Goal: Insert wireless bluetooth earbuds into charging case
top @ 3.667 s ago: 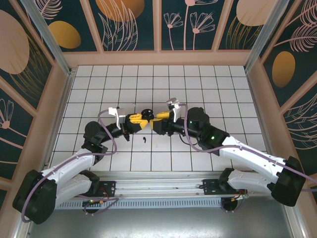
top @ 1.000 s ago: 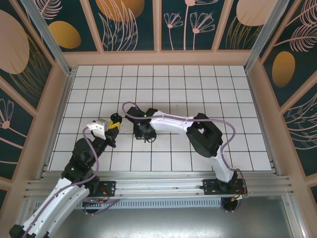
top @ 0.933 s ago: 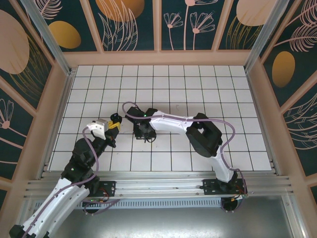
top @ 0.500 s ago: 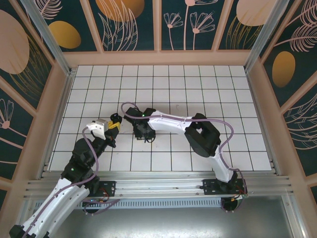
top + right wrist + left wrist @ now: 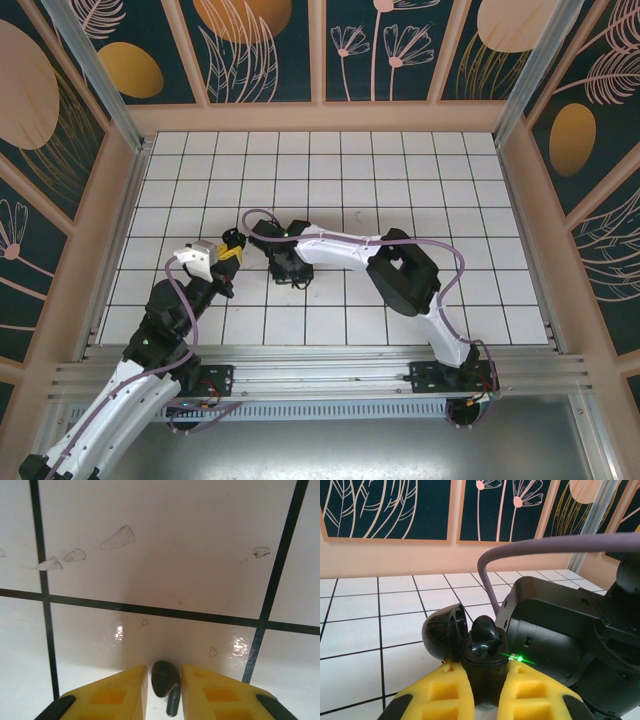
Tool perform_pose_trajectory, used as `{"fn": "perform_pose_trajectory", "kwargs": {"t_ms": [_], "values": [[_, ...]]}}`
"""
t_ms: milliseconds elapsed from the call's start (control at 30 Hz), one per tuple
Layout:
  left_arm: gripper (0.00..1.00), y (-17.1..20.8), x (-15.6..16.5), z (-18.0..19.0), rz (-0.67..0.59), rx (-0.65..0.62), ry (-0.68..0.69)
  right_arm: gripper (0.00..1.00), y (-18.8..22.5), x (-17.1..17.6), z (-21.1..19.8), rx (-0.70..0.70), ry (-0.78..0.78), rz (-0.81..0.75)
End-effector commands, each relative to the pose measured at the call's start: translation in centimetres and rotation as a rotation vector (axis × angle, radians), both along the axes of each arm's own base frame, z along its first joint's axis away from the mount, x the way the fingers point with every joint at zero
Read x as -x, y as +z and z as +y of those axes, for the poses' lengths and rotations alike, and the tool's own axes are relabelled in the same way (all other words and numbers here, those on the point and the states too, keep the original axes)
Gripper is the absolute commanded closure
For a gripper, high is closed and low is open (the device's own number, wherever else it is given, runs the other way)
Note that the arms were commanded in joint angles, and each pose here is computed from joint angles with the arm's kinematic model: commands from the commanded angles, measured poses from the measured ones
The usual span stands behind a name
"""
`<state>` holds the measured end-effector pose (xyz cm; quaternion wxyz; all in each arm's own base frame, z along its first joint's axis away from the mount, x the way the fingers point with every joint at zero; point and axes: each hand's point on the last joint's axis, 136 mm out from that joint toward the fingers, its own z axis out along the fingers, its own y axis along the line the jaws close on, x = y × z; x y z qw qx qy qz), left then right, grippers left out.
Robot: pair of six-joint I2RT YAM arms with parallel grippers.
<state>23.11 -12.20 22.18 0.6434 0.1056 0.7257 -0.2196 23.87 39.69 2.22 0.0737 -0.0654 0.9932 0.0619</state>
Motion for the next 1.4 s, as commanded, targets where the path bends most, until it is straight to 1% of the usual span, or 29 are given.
{"fn": "perform_pose_trajectory", "kwargs": {"t_ms": [0, 167, 400, 500, 667, 900, 1100, 1367], "values": [[1.00, 1.0, 0.1, 0.1, -0.022, 0.023, 0.002, 0.78, -0.4, 0.4, -0.3, 0.042, 0.015, 0.002], [1.00, 0.9, 0.1, 0.0, -0.023, 0.024, -0.003, 0.84, -0.3, 0.2, -0.5, 0.057, 0.026, -0.008], [1.00, 0.9, 0.1, -0.1, -0.026, 0.026, -0.011, 0.87, 0.7, -0.5, -0.9, 0.085, 0.052, -0.044], [1.00, 0.7, 0.2, -0.4, -0.029, 0.032, -0.024, 0.88, 1.8, -1.1, -1.6, 0.102, 0.051, -0.083], [1.00, 0.2, 0.7, -1.3, -0.052, 0.084, -0.083, 0.89, 4.6, -2.5, -3.7, 0.154, 0.043, -0.176], [1.00, 1.4, 1.5, -2.3, -0.141, 0.138, -0.163, 0.89, 9.2, -4.3, -6.7, 0.170, 0.007, -0.311], [1.00, 2.1, 1.5, -3.4, -0.169, 0.124, -0.219, 0.89, 12.5, -5.7, -9.3, 0.172, -0.025, -0.408], [1.00, 2.4, 0.7, -5.0, -0.196, 0.097, -0.281, 0.89, 17.4, -7.3, -10.9, 0.086, -0.020, -0.556]]}}
